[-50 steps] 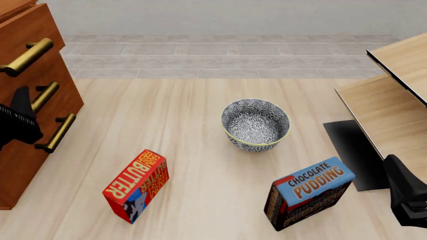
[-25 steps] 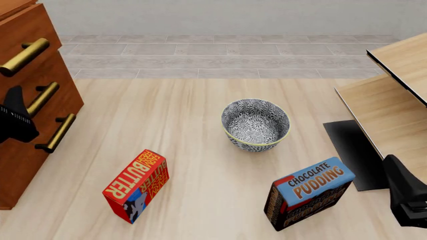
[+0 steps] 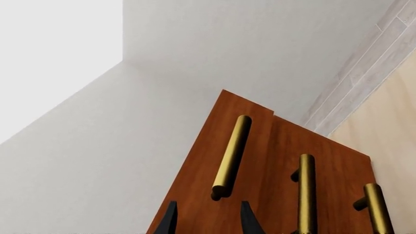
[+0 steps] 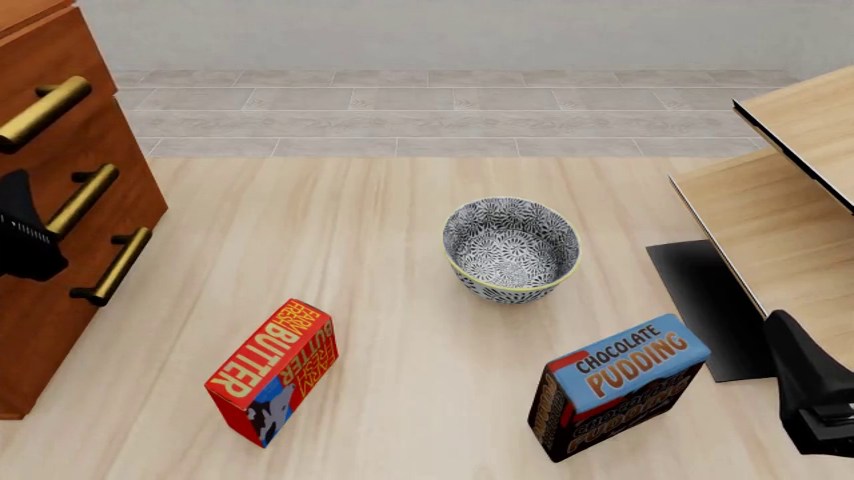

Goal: Close the top drawer of the cabinet.

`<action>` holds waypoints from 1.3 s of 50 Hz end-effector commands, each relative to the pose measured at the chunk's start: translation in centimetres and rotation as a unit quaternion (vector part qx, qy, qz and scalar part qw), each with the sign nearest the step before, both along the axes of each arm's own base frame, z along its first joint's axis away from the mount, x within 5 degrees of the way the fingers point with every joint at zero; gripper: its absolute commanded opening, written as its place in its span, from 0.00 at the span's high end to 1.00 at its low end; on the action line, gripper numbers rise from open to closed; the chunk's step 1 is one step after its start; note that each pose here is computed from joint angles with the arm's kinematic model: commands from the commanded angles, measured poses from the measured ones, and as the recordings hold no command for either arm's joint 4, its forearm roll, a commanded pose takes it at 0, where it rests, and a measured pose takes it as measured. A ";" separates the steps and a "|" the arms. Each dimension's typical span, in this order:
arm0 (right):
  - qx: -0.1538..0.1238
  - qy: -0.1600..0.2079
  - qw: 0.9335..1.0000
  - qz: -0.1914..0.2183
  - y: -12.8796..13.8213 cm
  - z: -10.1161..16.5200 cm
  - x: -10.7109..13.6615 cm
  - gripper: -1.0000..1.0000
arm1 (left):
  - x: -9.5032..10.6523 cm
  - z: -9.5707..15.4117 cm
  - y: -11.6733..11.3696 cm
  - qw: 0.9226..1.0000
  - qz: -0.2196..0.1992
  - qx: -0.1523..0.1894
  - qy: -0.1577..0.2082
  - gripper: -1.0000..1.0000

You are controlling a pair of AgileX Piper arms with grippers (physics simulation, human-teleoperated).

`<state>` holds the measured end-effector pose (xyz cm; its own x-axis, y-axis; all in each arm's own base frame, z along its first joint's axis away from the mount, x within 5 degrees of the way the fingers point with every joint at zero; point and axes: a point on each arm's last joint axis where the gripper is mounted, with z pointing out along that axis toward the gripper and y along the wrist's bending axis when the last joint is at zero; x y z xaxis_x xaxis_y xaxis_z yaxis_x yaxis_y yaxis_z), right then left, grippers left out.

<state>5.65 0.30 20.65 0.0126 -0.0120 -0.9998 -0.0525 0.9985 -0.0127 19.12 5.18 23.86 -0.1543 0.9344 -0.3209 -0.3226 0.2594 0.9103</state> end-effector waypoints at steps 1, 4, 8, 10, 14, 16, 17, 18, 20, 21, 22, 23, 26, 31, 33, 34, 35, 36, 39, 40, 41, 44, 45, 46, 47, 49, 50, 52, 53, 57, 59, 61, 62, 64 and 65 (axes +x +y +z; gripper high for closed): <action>-0.001 0.001 1.000 0.000 0.0 0.0 0.0 0.00 | -0.4 0.3 1.1 0.999 0.033 0.000 -0.012 0.00; -0.001 0.001 1.000 0.000 0.0 0.0 0.0 0.00 | -0.4 0.3 1.2 0.999 0.034 -0.001 -0.012 0.00; -0.002 0.002 1.000 0.000 0.0 0.0 0.0 0.00 | -0.5 0.4 1.2 0.999 0.037 0.000 -0.012 0.00; -0.002 0.002 1.000 0.000 0.0 0.0 0.0 0.00 | -0.4 0.3 1.3 0.999 0.038 0.001 -0.011 0.00; -0.002 0.002 1.000 0.000 0.0 0.0 0.0 0.00 | -0.5 0.4 1.4 0.999 0.042 0.001 -0.012 0.00; -0.002 0.002 1.000 0.000 0.0 0.0 0.0 0.00 | -0.5 0.5 1.5 0.999 0.044 0.001 -0.013 0.00; -0.002 0.002 1.000 0.000 0.0 0.0 0.0 0.00 | -0.5 0.5 1.6 0.999 0.045 0.001 -0.013 0.00; -0.002 0.002 1.000 0.000 0.0 -0.1 0.0 0.00 | -0.6 0.5 1.6 0.999 0.047 0.001 -0.013 0.00; -0.002 0.003 1.000 0.001 0.0 -0.1 0.0 0.00 | -0.6 0.5 1.7 0.999 0.049 0.001 -0.013 0.00; -0.002 0.003 1.000 0.001 0.0 -0.1 0.0 0.00 | -0.6 0.5 1.7 0.999 0.050 0.001 -0.013 0.00; -0.002 0.003 1.000 0.001 0.0 -0.1 0.0 0.00 | -0.7 0.5 1.7 0.999 0.050 0.001 -0.013 0.00; -0.002 0.003 1.000 0.001 0.0 -0.1 0.0 0.00 | -0.7 0.5 1.7 0.999 0.050 0.001 -0.013 0.00; -0.003 0.003 1.000 0.002 0.0 -0.1 0.0 0.00 | -0.8 0.5 1.8 0.998 0.053 0.001 -0.013 0.00; -0.003 0.003 1.000 0.004 0.0 -0.1 0.0 0.00 | -0.9 0.4 2.0 0.998 0.058 0.000 -0.013 0.00; -0.004 0.003 1.000 0.004 0.0 -0.1 0.0 0.00 | -1.0 0.3 2.0 0.998 0.060 0.000 -0.012 0.00; -0.004 0.004 1.000 0.004 0.0 -0.1 0.0 0.00 | -1.0 0.3 2.0 0.998 0.060 0.000 -0.012 0.00; -0.004 0.004 1.000 0.004 0.0 -0.1 0.0 0.00 | -1.0 0.3 2.1 0.998 0.062 -0.001 -0.012 0.00; -0.004 0.004 1.000 0.004 0.0 -0.1 0.0 0.00 | -1.0 0.3 2.1 0.998 0.062 -0.001 -0.012 0.00; -0.004 0.004 1.000 0.005 0.1 -0.1 0.0 0.00 | -1.1 0.3 2.3 0.998 0.067 -0.002 -0.013 0.00; -0.004 0.005 1.000 0.006 0.1 -0.1 0.0 0.00 | -1.2 0.3 2.3 0.998 0.068 -0.003 -0.013 0.00; -0.003 0.004 1.000 0.007 0.1 -0.1 0.0 0.00 | -1.2 0.3 2.3 0.998 0.069 -0.002 -0.013 0.00; -0.002 0.005 1.000 0.008 0.1 -0.1 0.0 0.00 | -1.3 0.2 2.4 0.997 0.071 -0.001 -0.012 0.00; -0.002 0.004 1.000 0.009 0.1 -0.1 0.0 0.00 | -1.3 0.2 2.4 0.997 0.072 -0.001 -0.012 0.00; -0.002 0.004 1.000 0.009 0.1 -0.1 0.0 0.00 | -1.3 0.2 2.4 0.997 0.072 -0.001 -0.012 0.00; -0.002 0.005 1.000 0.009 0.1 -0.1 0.0 0.00 | -1.4 0.3 2.4 0.997 0.073 -0.001 -0.014 0.00; -0.001 0.005 1.000 0.009 0.1 -0.1 0.0 0.00 | -1.5 0.5 2.4 0.997 0.074 -0.002 -0.016 0.00; -0.002 0.006 1.000 0.010 0.1 -0.1 0.0 0.00 | -1.6 0.5 2.5 0.997 0.077 -0.001 -0.016 0.00; -0.004 0.007 1.000 0.012 0.1 -0.1 0.0 0.00 | -1.6 0.5 2.6 0.997 0.081 -0.001 -0.015 0.00; -0.005 0.007 1.000 0.012 0.1 -0.1 0.0 0.00 | -1.7 0.4 2.6 0.997 0.082 0.000 -0.014 0.00; -0.007 0.007 1.000 0.013 0.1 -0.1 0.0 0.00 | -1.8 0.1 2.8 0.996 0.086 0.000 -0.013 0.00; -0.007 0.006 1.000 0.013 0.1 -0.1 0.0 0.00 | -1.8 0.1 2.8 0.996 0.087 0.000 -0.013 0.00; -0.006 0.006 1.000 0.013 0.1 -0.1 0.0 0.00 | -1.8 0.1 2.8 0.996 0.088 -0.001 -0.013 0.00; -0.006 0.006 1.000 0.013 0.1 -0.1 0.0 0.00 | -1.9 0.1 2.8 0.996 0.088 -0.002 -0.013 0.00; -0.006 0.006 1.000 0.014 0.2 -0.1 0.0 0.00 | -1.9 0.1 2.9 0.996 0.089 -0.002 -0.013 0.00; -0.006 0.006 1.000 0.014 0.2 -0.1 0.0 0.00 | -1.8 0.0 2.9 0.996 0.089 -0.003 -0.013 0.00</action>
